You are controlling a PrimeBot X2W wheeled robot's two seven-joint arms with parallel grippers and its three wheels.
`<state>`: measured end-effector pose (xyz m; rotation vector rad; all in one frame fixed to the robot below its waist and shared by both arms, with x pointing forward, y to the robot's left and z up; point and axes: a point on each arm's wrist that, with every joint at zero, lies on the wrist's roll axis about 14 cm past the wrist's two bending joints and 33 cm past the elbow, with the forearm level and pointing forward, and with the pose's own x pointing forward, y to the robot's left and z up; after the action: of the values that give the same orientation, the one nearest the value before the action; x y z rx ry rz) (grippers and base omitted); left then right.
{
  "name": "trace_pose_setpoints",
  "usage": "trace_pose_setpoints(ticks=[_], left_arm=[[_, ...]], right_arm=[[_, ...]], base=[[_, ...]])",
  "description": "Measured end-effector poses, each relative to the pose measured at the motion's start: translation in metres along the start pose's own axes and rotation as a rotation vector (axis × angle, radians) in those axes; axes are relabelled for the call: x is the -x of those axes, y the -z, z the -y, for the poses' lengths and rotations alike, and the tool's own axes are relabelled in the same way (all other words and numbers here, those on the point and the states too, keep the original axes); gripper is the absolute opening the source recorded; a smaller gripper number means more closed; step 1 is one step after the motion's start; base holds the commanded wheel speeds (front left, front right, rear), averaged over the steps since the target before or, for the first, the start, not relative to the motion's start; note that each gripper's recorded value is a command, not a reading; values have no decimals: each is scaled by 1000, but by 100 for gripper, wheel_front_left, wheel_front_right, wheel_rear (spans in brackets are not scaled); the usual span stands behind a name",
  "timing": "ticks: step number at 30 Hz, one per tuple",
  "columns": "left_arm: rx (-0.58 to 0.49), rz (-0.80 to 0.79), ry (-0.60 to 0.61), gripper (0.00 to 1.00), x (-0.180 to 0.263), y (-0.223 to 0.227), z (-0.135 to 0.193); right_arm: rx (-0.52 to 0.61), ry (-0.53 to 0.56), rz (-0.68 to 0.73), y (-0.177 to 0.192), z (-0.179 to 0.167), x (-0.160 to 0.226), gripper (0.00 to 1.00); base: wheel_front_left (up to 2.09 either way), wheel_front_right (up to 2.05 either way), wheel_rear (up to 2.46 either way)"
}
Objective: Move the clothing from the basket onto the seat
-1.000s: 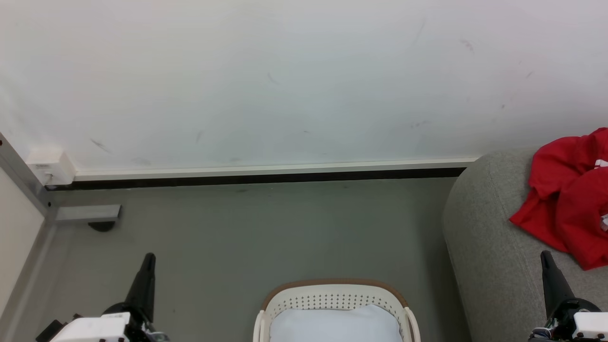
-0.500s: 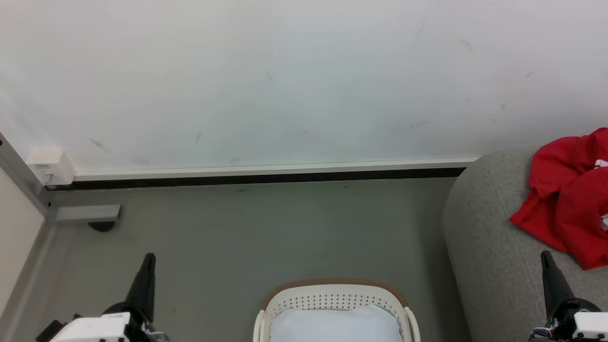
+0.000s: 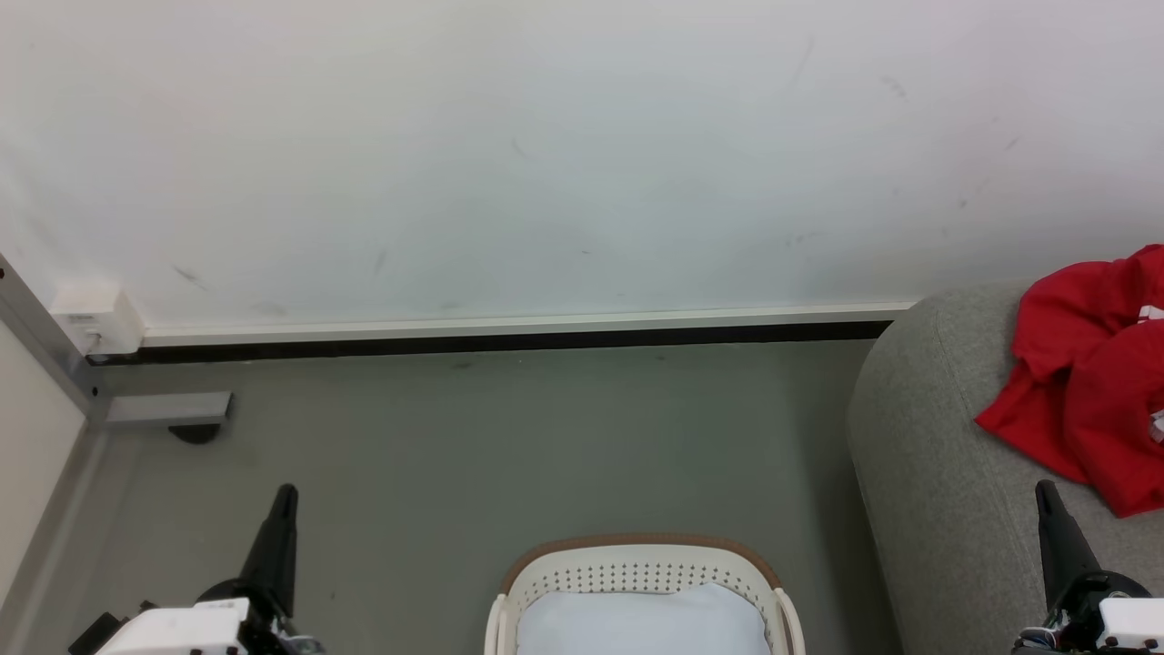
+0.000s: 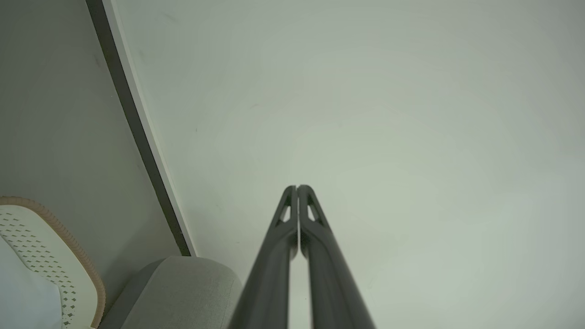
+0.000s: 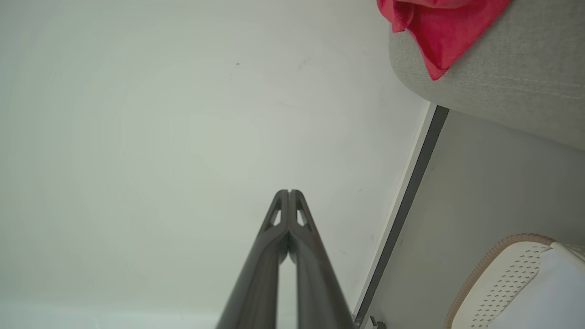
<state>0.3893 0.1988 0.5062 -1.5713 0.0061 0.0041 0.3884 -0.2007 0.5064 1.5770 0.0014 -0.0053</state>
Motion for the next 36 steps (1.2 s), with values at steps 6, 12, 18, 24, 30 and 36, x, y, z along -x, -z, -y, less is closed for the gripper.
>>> trace_pose_setpoints(ticks=[6,12,18,24,30,36], left_arm=[[0,0,0,0,0,0,0],[0,0,0,0,0,0,0],[0,0,0,0,0,0,0],[0,0,0,0,0,0,0],[0,0,0,0,0,0,0],[0,0,1,0,0,0,0]], right_arm=[[-1,0,-1,0,0,0,0],[-1,0,-3,0,0,0,0],[-2,0,-2,0,0,0,0],[-2,0,-1,0,0,0,0],[-3,0,-1,0,0,0,0],[-2,0,-1,0,0,0,0]], base=[[0,0,0],[0,0,0],[0,0,0],[0,0,0],[0,0,0],[0,0,0]])
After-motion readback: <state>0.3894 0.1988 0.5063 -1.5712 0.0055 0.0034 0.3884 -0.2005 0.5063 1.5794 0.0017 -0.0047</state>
